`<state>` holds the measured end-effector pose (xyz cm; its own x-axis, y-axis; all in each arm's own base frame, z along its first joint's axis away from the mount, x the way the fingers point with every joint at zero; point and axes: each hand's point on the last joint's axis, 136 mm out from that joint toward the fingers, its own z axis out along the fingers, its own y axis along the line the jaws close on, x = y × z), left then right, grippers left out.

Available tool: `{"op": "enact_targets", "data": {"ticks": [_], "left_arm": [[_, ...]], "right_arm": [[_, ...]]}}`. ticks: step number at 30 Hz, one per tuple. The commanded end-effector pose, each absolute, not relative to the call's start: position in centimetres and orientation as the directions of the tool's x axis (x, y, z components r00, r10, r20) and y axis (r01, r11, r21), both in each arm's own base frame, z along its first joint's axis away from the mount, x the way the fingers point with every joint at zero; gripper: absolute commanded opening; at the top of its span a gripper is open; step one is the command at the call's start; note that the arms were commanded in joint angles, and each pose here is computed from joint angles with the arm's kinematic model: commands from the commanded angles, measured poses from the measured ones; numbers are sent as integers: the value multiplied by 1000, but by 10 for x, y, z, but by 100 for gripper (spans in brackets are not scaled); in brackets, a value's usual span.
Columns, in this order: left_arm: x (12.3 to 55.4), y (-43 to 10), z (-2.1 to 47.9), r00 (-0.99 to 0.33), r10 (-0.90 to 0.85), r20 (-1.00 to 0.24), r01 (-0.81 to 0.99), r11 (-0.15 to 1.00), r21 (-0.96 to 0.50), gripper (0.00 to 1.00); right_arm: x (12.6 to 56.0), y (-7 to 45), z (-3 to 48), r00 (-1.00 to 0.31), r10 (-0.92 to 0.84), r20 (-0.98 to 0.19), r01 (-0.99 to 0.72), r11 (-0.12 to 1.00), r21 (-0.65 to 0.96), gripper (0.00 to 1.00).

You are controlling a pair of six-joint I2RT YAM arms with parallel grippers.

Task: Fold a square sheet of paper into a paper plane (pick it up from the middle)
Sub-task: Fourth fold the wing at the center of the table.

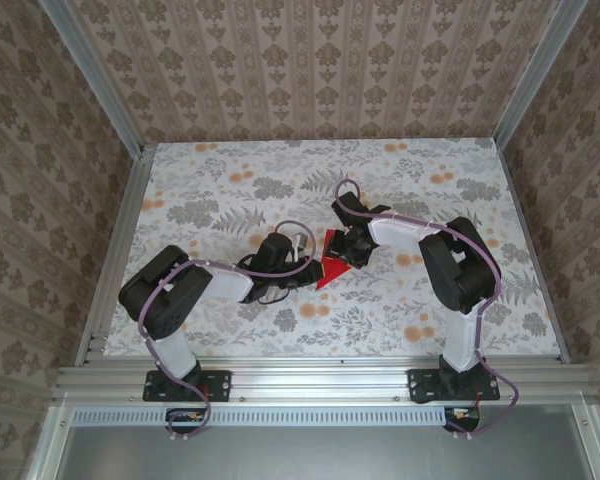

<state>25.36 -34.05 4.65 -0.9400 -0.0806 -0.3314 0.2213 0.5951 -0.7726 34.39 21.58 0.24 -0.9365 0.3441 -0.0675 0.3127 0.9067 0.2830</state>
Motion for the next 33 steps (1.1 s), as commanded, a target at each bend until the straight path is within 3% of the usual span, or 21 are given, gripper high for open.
{"op": "enact_targets", "data": {"ticks": [1, 17, 33], "left_arm": [[260, -353, 61, -929, -94, -358, 249, 556, -793, 15], [259, -353, 37, -931, -55, -360, 238, 657, -715, 15], [255, -354, 24, -939, -40, -342, 228, 675, -702, 15]], "right_arm": [[269, 134, -97, -933, 349, 85, 332, 929, -161, 53], [266, 134, -100, -932, 350, 89, 332, 928, -167, 52], [265, 133, -102, -931, 352, 93, 333, 928, -168, 52]]}}
